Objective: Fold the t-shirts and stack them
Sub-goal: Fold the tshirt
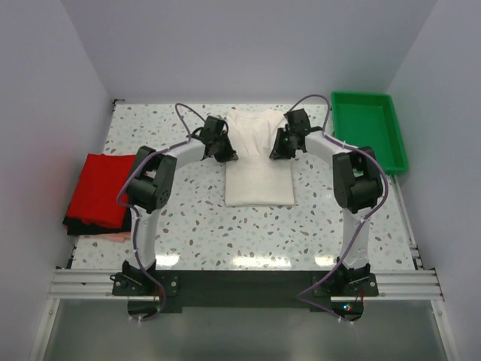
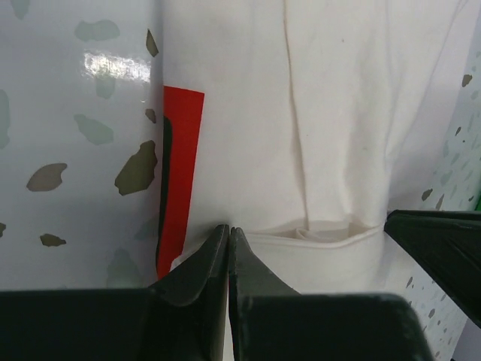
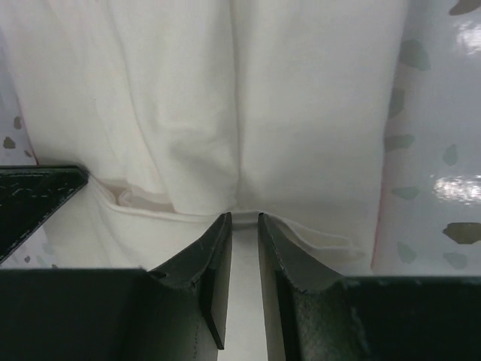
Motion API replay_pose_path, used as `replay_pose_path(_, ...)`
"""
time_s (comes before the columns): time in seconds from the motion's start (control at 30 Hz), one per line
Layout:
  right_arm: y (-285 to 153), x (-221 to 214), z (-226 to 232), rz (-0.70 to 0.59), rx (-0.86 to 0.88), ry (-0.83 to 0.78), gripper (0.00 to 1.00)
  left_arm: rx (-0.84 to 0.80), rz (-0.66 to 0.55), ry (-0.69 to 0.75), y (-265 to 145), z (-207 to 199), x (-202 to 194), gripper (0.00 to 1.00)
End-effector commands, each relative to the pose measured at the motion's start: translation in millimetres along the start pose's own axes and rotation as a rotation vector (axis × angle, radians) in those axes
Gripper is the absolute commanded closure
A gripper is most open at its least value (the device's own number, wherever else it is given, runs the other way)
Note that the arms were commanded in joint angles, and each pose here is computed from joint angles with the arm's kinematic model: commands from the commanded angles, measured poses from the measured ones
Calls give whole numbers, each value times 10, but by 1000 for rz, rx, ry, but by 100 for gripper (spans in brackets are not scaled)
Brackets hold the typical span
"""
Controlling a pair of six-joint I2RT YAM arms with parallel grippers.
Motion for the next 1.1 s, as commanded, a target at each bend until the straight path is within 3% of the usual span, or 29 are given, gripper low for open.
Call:
replay_pose_path(0.0, 3, 215, -177, -57, -70, -2, 75, 16, 24, 24, 70, 102, 11, 92)
replay_pose_path(0.33, 17, -10, -430, -28, -139, 36, 73, 124, 81, -40, 5, 346, -301, 94)
replay_pose_path(0.83, -398, -707, -541, 39, -90, 39, 71, 132, 29, -84, -629, 533, -771, 95)
replay_pose_path(0.97, -541, -597, -410, 13, -59, 24, 69, 99, -3, -54, -710, 449, -631, 94)
replay_pose_path(1.07, -781, -401, -275, -31, -50, 13, 65, 46, -72, -24, -874, 298, -353, 84)
Point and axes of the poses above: each gripper's point midway between its finger pads, its own y axis out along the fingers, its own z axis along the line the jaws close on, x = y × z, the point moved 8 cm from there along -y, back along the fingers, and after that the axes turned 13 degrees about y, right-handed, at the moved point
